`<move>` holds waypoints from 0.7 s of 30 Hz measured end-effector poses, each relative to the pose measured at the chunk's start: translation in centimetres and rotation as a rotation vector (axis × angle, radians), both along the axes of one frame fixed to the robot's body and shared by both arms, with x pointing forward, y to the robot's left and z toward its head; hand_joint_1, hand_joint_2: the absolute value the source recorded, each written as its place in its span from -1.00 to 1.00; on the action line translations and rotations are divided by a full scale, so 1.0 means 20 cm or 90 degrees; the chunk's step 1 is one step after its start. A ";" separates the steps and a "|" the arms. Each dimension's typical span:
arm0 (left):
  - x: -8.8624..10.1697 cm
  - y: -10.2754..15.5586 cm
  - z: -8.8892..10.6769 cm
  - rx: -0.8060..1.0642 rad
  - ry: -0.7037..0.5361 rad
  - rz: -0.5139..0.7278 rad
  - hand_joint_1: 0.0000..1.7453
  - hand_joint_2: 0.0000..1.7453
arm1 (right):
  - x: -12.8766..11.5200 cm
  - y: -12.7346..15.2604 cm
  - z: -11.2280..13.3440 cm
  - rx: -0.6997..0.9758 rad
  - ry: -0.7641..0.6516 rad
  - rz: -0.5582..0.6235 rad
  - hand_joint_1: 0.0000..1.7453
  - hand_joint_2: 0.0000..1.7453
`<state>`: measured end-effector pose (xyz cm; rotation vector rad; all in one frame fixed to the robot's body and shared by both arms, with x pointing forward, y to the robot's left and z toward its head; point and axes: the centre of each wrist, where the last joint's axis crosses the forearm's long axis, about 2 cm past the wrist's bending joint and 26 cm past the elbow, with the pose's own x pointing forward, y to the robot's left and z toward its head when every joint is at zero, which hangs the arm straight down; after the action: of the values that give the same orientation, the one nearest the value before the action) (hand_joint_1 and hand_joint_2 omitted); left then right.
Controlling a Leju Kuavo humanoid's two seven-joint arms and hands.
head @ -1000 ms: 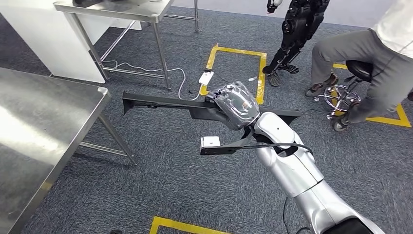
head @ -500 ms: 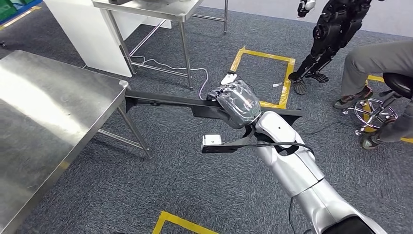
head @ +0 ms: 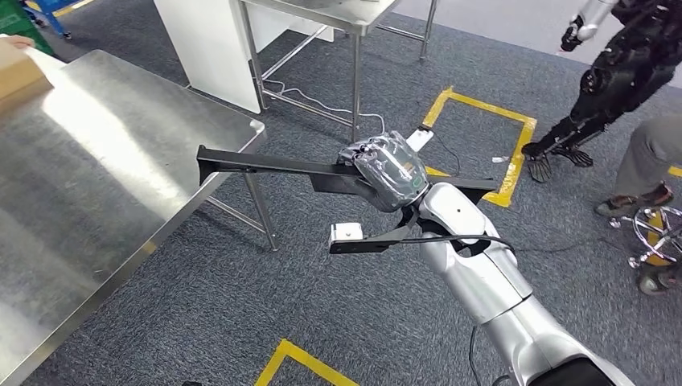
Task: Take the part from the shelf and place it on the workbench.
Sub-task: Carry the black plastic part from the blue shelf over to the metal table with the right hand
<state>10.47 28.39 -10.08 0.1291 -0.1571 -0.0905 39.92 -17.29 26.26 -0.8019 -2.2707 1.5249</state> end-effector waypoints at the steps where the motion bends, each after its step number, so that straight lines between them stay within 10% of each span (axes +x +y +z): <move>1: 0.00 0.00 0.00 0.000 -0.001 0.000 -1.00 -1.00 | 0.00 0.00 -0.01 -0.001 0.002 -0.001 0.96 1.00; 21: -0.01 -0.01 0.00 0.002 0.003 -0.013 -1.00 -1.00 | 0.00 0.00 -0.01 -0.004 0.007 -0.003 0.96 1.00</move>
<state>10.24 28.27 -10.13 0.1308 -0.1534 -0.1110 39.85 -17.38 25.98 -0.7989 -2.2559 1.5322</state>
